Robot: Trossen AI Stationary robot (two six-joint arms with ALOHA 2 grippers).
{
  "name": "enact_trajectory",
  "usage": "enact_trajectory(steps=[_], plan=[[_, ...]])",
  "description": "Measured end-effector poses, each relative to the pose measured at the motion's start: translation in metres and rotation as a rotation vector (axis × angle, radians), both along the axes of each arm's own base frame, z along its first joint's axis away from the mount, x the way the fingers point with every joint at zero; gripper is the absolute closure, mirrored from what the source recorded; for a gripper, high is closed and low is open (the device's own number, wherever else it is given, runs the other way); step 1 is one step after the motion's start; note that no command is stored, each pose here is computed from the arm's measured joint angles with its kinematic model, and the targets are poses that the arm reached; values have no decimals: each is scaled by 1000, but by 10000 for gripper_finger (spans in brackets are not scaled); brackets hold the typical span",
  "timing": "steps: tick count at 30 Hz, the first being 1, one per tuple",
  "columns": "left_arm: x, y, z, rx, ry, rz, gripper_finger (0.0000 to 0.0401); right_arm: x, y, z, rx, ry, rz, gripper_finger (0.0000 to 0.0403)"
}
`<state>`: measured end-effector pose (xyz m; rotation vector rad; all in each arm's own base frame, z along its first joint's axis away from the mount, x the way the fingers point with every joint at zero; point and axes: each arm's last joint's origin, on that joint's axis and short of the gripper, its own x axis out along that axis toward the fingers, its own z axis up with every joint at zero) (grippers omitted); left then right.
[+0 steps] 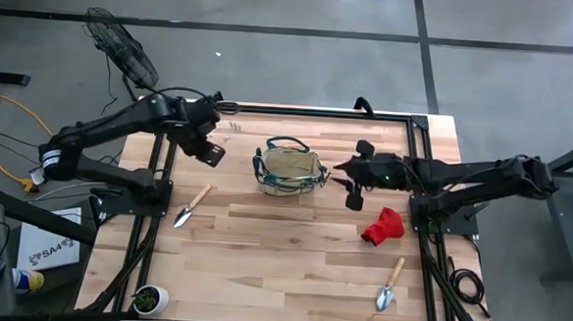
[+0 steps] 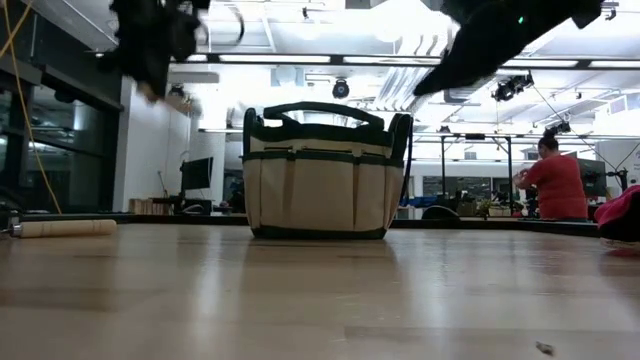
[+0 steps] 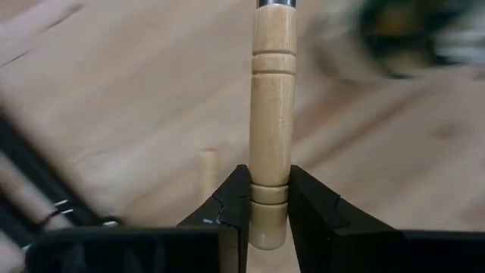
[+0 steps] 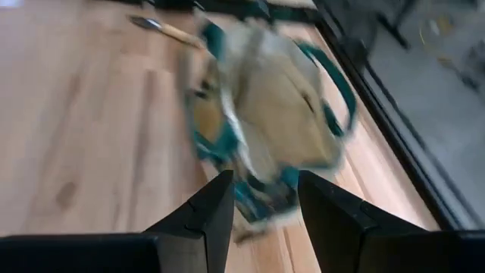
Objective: Pick & Place Garden tools in Gardening bag
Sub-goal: Put the hand rake into the gardening bag
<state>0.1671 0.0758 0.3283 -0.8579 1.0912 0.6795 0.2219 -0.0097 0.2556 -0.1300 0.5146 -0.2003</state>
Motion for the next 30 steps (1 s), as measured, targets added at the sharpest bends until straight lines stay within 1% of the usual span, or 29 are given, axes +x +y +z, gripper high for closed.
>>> enact_trajectory(steps=[3, 6, 10, 13, 16, 19, 24, 26, 28, 30], plan=[[5, -14, 23, -42, -98, -31, 345, 3, 16, 6, -85, -50, 114, 262], [9, -27, 45, -78, -193, -47, 345, 7, 33, 14, -213, -124, 234, 262], [20, -44, 65, -109, -274, -71, 345, 7, 54, 29, -407, -254, 242, 262], [34, -55, 71, -125, -287, -99, 345, 6, 64, 39, -498, -334, 264, 262], [56, -62, 71, -141, -285, -133, 345, 5, 70, 43, -546, -370, 289, 262], [81, -67, 64, -170, -247, -172, 345, 5, 70, 46, -563, -356, 277, 262], [124, -71, 52, -202, -208, -250, 345, 5, 70, 48, -602, -336, 294, 261], [137, -70, 49, -202, -201, -274, 345, 5, 71, 47, -616, -331, 302, 253], [151, -70, 48, -212, -228, -302, 345, 8, 72, 44, -620, -315, 303, 238], [163, -70, 48, -216, -241, -326, 345, 13, 73, 38, -651, -271, 307, 218]])
